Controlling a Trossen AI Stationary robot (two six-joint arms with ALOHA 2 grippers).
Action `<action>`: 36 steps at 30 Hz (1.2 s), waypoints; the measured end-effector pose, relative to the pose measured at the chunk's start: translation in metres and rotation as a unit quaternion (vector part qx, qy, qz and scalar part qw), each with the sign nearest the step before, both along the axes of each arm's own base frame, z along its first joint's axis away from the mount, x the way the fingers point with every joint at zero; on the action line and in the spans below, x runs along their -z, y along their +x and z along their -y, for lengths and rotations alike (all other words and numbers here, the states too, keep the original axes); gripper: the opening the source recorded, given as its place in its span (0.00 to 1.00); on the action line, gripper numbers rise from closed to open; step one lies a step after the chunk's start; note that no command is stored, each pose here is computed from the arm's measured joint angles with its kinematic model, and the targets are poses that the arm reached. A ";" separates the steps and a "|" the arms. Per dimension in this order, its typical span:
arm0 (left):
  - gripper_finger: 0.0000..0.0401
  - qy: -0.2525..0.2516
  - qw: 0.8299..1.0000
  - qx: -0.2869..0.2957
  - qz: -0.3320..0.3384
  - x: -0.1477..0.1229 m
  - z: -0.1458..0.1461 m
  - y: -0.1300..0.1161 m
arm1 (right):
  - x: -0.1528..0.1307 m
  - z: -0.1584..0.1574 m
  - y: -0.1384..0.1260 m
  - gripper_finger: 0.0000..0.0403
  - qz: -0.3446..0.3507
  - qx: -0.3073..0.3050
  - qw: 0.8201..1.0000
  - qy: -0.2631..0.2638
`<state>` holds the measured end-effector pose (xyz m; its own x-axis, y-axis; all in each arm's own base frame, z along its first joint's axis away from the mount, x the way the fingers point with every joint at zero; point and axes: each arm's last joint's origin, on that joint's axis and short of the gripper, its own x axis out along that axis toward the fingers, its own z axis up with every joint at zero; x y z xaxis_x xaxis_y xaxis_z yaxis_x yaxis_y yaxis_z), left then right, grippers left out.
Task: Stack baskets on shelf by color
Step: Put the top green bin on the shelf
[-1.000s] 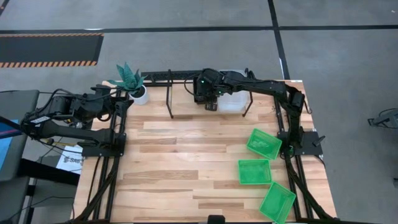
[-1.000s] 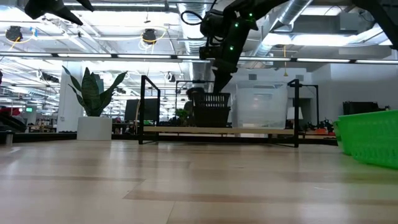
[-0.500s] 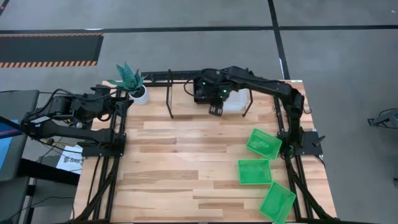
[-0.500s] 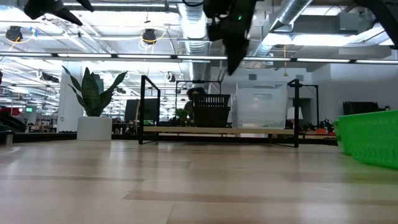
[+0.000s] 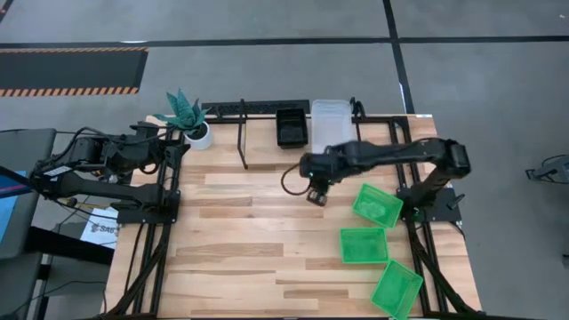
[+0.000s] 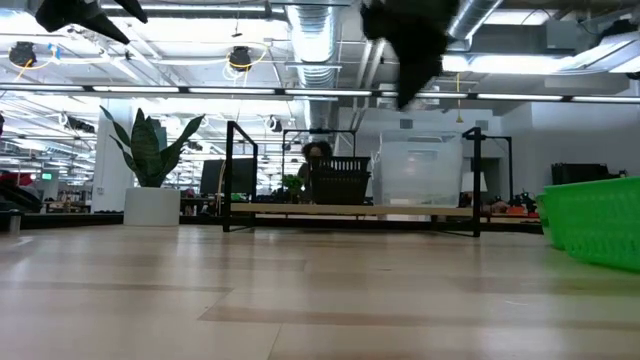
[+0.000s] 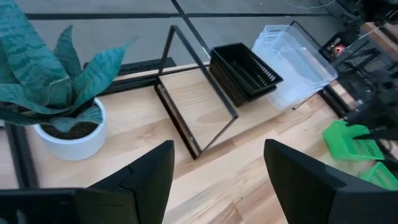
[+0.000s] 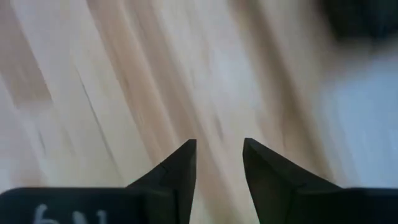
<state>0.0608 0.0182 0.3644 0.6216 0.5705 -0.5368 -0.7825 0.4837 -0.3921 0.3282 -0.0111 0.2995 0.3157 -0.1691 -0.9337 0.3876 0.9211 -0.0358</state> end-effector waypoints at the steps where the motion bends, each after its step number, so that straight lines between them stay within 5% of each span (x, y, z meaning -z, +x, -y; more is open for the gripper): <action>1: 0.59 0.002 1.000 -0.002 -0.003 0.000 0.000 0.000 | 0.001 -0.003 0.005 0.38 0.047 -0.001 0.999 -0.016; 4: 0.59 0.005 1.000 -0.006 -0.003 0.000 0.000 0.000 | 0.000 -0.001 0.020 0.36 0.163 0.017 0.985 -0.049; 6: 0.59 0.004 1.000 -0.005 -0.002 0.000 0.000 0.000 | 0.001 0.005 0.023 0.34 0.171 0.024 0.984 -0.045; 12: 0.59 -0.014 1.000 0.013 -0.008 0.002 0.001 -0.001 | 0.008 0.009 -0.021 0.30 -0.017 0.113 0.993 0.043; 16: 0.59 -0.019 1.000 0.009 -0.010 0.003 0.001 -0.001 | 0.018 0.003 -0.055 0.31 -0.133 0.217 0.966 0.037; 25: 0.59 -0.008 1.000 0.005 -0.015 0.003 0.000 -0.002 | 0.074 -0.015 -0.086 0.41 -0.075 0.449 0.888 0.063; 36: 0.59 -0.016 1.000 0.006 -0.011 0.003 0.001 -0.002 | 0.102 -0.020 -0.095 0.48 -0.068 0.531 0.843 0.064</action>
<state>0.0591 0.0175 0.3617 0.6157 0.5457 -0.5684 -0.7857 0.4800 -0.3903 0.2332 0.0090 0.1976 -0.0620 -0.1841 -0.9809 0.9956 0.0584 -0.0738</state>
